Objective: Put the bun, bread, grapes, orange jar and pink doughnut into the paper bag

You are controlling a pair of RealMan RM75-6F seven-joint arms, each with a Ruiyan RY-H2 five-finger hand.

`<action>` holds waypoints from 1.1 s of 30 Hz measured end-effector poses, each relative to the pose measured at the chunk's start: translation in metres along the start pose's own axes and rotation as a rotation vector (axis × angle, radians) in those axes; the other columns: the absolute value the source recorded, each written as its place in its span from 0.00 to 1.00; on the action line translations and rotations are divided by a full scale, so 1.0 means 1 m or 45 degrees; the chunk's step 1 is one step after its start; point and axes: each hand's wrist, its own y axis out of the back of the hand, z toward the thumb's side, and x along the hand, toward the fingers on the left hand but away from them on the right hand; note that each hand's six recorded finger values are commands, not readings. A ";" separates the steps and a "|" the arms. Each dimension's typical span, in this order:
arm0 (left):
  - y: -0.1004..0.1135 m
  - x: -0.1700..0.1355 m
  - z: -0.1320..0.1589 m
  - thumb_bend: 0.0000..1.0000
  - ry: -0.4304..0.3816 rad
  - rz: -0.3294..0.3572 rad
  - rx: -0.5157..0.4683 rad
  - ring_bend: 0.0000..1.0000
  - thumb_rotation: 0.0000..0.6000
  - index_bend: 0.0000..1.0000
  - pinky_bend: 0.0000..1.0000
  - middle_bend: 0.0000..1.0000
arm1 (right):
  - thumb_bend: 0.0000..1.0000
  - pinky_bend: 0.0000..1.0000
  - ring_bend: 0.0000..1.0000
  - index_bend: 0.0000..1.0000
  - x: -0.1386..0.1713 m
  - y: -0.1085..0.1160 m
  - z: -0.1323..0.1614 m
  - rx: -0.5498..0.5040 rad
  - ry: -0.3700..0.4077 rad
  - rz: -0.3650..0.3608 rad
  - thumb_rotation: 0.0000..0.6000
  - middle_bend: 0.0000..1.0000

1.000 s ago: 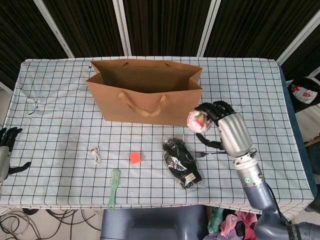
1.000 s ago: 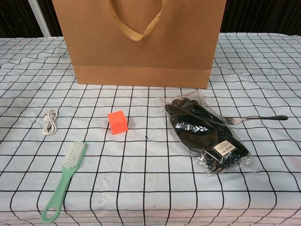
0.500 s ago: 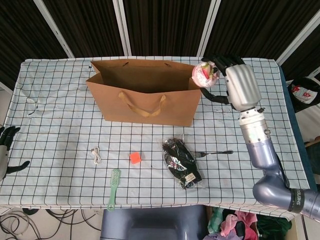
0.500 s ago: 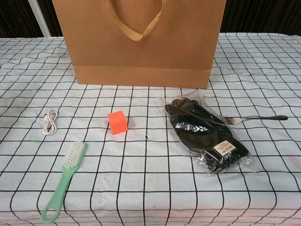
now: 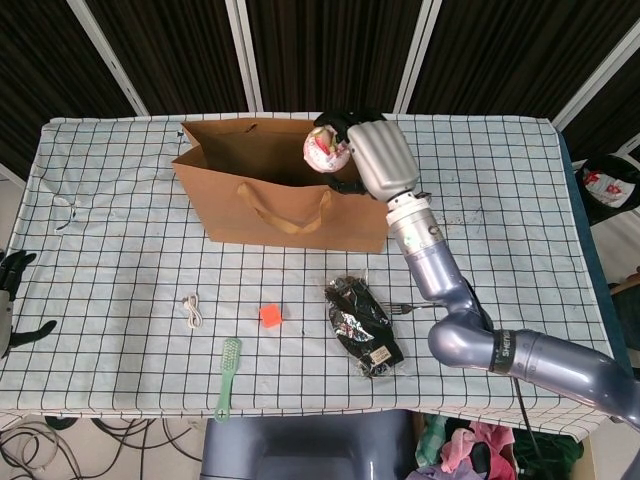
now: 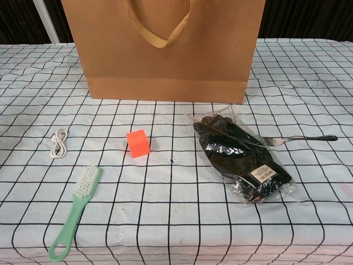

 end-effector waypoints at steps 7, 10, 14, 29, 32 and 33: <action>0.002 -0.001 0.002 0.05 -0.009 0.048 0.012 0.00 1.00 0.12 0.03 0.09 | 0.11 0.19 0.11 0.09 -0.004 -0.026 -0.013 0.050 -0.076 0.125 1.00 0.00; 0.003 -0.001 0.003 0.05 -0.019 0.059 0.004 0.00 1.00 0.12 0.03 0.09 | 0.10 0.19 0.11 0.08 -0.004 -0.027 -0.020 0.063 -0.111 0.149 1.00 0.00; 0.005 -0.002 0.001 0.05 -0.012 0.081 0.002 0.00 1.00 0.12 0.03 0.09 | 0.10 0.19 0.11 0.08 -0.002 -0.014 -0.023 0.078 -0.126 0.117 1.00 0.00; 0.009 -0.002 -0.004 0.05 0.030 0.091 -0.019 0.00 1.00 0.12 0.03 0.09 | 0.13 0.19 0.17 0.08 0.094 0.071 -0.104 0.196 -0.323 -0.103 1.00 0.09; 0.008 -0.004 -0.004 0.05 0.029 0.067 -0.041 0.00 1.00 0.12 0.03 0.10 | 0.13 0.19 0.17 0.08 0.136 0.067 -0.128 0.252 -0.377 -0.066 1.00 0.10; 0.008 -0.005 -0.004 0.05 0.029 0.059 -0.043 0.00 1.00 0.12 0.03 0.10 | 0.13 0.19 0.17 0.08 0.153 0.063 -0.137 0.276 -0.395 -0.049 1.00 0.10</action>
